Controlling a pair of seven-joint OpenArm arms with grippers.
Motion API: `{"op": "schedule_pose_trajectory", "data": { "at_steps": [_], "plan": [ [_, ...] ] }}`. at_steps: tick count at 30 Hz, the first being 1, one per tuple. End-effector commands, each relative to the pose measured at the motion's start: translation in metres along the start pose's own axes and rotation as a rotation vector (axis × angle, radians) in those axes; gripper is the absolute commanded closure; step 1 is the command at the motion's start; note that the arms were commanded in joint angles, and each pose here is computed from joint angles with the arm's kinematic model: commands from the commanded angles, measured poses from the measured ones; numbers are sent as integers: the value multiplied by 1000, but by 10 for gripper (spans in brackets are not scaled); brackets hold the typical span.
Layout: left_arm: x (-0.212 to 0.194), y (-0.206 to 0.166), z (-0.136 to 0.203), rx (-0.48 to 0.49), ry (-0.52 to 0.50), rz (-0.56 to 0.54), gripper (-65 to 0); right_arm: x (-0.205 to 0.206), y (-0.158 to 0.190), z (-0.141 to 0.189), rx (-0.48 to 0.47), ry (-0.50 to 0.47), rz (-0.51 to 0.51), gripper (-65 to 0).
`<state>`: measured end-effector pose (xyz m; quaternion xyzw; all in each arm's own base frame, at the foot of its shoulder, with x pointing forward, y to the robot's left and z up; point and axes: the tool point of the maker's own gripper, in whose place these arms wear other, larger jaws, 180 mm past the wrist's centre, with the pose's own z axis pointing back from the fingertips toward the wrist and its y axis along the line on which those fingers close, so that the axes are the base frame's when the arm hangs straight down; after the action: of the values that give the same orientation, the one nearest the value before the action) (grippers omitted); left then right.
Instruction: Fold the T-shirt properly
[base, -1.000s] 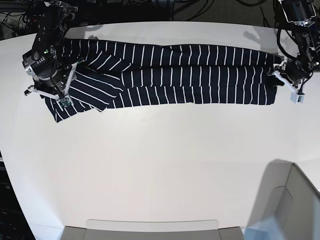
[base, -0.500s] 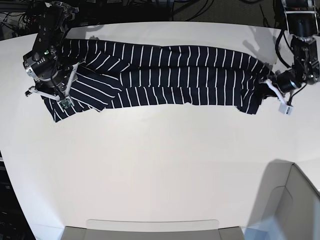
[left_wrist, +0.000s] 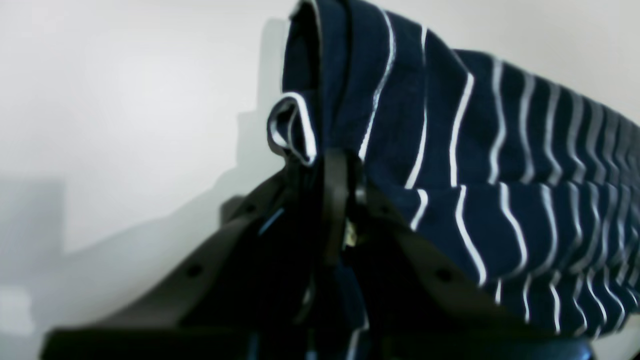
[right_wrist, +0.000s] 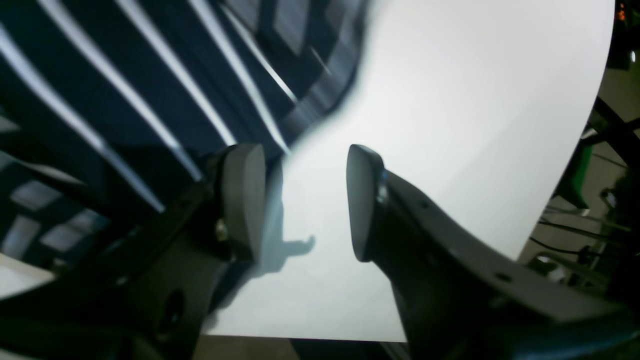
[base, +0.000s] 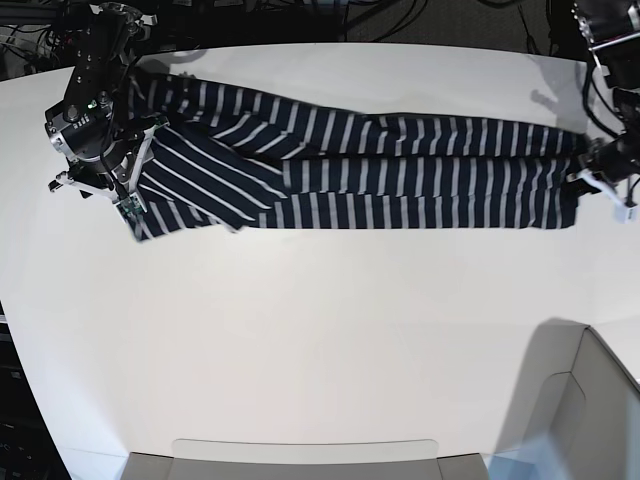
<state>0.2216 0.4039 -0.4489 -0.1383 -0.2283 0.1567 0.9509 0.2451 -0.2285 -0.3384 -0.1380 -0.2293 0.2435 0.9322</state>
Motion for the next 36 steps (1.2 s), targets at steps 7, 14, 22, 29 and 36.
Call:
{"op": "schedule_pose_trajectory", "data": {
  "at_steps": [7,14,22,29,36],
  "plan": [
    [8,10,24,69,43,-44,0,12,1,4,-2,-40,-4,-272],
    [31,-10,70,113,-43,-141,0,12,1,4,-1,-41,-4,-272],
    [54,-94,99,120,-222,-275,0,15,3,4,4,-48,0,-272],
    [29,-198,74,-44,-234,-286,0,20,-1,5,-5,-61,-3,-272],
    [-16,-307,39,-286,-109,-230,0,21,0,4,-2,-60,-1,-272]
  ]
}}
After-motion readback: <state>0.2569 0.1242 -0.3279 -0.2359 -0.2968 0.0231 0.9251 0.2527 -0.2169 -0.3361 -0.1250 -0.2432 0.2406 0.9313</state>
